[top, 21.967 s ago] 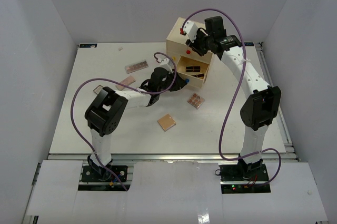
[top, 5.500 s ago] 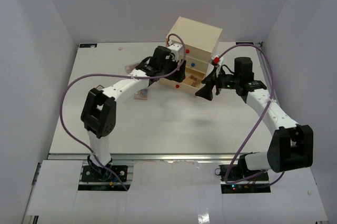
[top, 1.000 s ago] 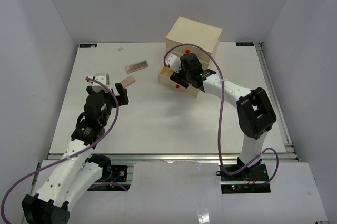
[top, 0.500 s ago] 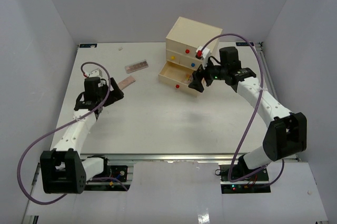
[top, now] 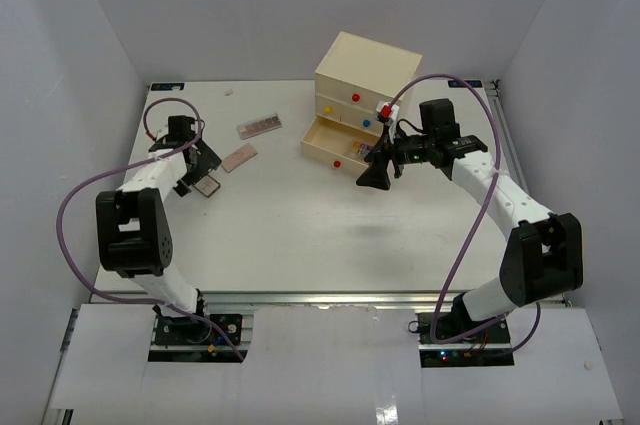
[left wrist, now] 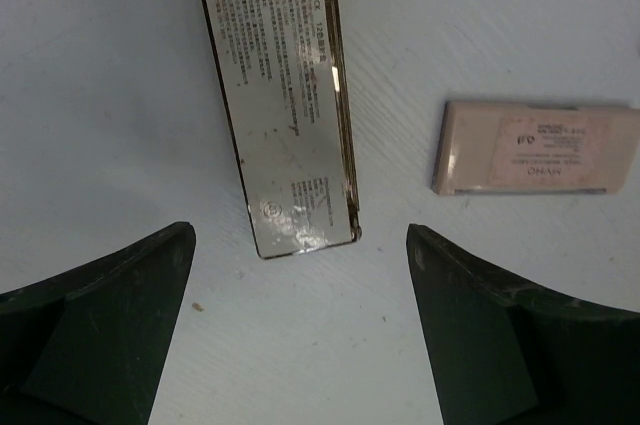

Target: Organize the makeup

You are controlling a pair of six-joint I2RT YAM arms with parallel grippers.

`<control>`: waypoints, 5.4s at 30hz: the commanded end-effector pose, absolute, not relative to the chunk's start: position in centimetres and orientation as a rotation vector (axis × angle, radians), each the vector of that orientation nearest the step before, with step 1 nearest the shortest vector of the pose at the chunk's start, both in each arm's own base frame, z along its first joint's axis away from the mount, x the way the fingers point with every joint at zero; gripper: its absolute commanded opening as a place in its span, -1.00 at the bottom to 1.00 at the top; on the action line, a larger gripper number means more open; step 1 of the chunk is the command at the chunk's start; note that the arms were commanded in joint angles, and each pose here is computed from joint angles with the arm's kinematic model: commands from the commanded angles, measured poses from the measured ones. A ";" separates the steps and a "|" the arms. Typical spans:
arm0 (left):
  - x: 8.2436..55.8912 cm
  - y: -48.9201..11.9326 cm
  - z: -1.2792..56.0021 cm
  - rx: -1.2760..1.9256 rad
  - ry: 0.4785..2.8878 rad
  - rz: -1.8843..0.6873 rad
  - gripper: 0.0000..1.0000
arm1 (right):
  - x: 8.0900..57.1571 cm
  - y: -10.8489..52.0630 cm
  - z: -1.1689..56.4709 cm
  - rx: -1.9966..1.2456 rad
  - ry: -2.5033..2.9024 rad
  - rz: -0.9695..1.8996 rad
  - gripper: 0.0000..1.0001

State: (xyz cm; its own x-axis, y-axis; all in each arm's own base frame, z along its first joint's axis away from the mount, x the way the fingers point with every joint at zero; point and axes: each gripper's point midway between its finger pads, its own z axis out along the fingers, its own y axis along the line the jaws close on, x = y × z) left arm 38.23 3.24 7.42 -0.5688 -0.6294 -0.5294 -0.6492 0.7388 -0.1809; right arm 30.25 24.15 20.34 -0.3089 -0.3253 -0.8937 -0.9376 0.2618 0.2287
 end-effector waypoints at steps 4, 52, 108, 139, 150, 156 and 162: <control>39.8 5.2 6.1 -1.070 2.351 0.137 0.96 | 29.6 24.2 21.7 -1.173 1.734 1.056 0.80; 41.8 -8.6 14.3 -0.783 2.279 -0.595 -1.00 | 30.6 22.4 22.1 -1.145 1.737 1.002 0.80; 44.0 -32.2 24.8 -0.731 2.019 -1.068 0.92 | 32.0 18.1 23.4 -1.026 1.731 0.942 0.80; 48.9 -6.4 9.0 0.873 2.269 0.087 0.96 | 31.9 18.6 21.7 -1.041 1.748 1.020 0.81; 49.5 -6.7 4.8 0.863 2.352 -0.044 0.93 | 32.0 18.6 21.0 -1.037 1.769 1.027 0.80; 49.7 -6.2 3.9 0.825 2.373 -0.094 0.80 | 32.1 18.5 21.0 -1.038 1.770 1.026 0.81; 49.1 -6.5 2.8 0.798 2.405 -0.163 0.60 | 32.1 18.6 21.0 -1.038 1.769 1.027 0.80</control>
State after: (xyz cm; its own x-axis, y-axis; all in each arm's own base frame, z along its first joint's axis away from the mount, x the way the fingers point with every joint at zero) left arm 49.29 -6.19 3.10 -0.6291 0.5347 -0.5642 0.5777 0.8073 0.1208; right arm 32.31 18.47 20.89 -0.3244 -0.2502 -0.9122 -0.9098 0.3466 0.2284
